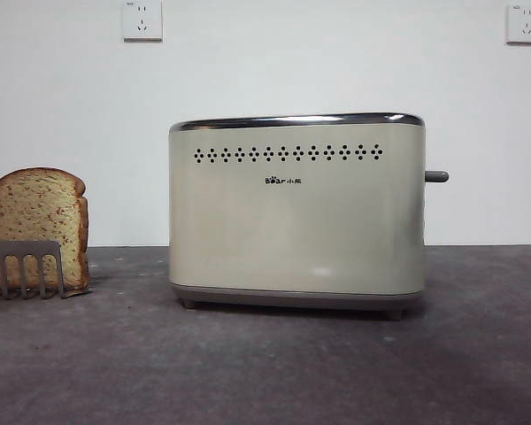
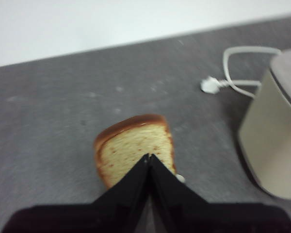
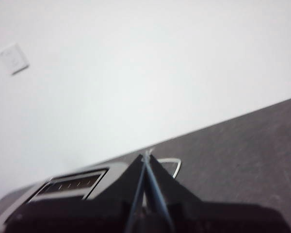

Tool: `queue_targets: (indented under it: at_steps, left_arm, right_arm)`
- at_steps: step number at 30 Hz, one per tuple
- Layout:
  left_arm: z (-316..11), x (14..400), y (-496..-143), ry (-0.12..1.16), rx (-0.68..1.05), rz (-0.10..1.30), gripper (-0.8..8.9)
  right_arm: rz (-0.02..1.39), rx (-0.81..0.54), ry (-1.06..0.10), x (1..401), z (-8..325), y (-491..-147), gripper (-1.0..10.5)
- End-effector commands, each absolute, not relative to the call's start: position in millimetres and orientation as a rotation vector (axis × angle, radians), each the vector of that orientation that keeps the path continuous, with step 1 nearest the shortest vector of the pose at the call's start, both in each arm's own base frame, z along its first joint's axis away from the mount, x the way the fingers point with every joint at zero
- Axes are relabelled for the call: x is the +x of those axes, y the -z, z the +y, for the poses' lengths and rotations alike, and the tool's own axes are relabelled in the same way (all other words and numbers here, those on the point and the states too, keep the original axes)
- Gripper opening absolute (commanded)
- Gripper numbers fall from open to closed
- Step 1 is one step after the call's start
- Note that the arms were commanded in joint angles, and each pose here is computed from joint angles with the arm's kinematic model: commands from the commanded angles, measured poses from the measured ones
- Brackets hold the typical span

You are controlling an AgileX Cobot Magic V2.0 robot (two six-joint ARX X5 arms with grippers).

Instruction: Pick up a slice of bread from the rack,put the bread on the toaster,press the button

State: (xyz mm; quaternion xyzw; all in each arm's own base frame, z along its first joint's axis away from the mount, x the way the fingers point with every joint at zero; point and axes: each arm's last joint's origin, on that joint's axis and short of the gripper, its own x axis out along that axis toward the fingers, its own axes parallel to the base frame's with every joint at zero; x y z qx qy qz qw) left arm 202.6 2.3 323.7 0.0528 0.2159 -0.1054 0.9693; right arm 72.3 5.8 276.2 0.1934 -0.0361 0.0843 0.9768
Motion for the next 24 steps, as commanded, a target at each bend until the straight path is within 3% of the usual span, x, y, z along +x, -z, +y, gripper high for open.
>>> queue_targets:
  at_steps: [1, 9, 16, 24]
  left_arm:
    - [0, 224, -342, 0.288, 0.234, 0.456, -0.08]
    - [-11, 274, -385, 0.466, 0.487, 0.497, -0.08]
    - [-13, 314, -402, 0.550, 0.780, 0.430, -0.05]
    - [-17, 345, -390, 0.572, 0.822, 0.419, 0.00]
  right_arm:
    - [0.003, 0.335, -0.213, 75, 8, -287, -0.1]
    - [0.237, 0.202, -0.331, 88, 12, -304, -0.1]
    - [0.359, 0.197, -0.373, 99, 14, -310, -0.1]
    - [0.418, 0.106, -0.387, 115, 14, -305, -0.1]
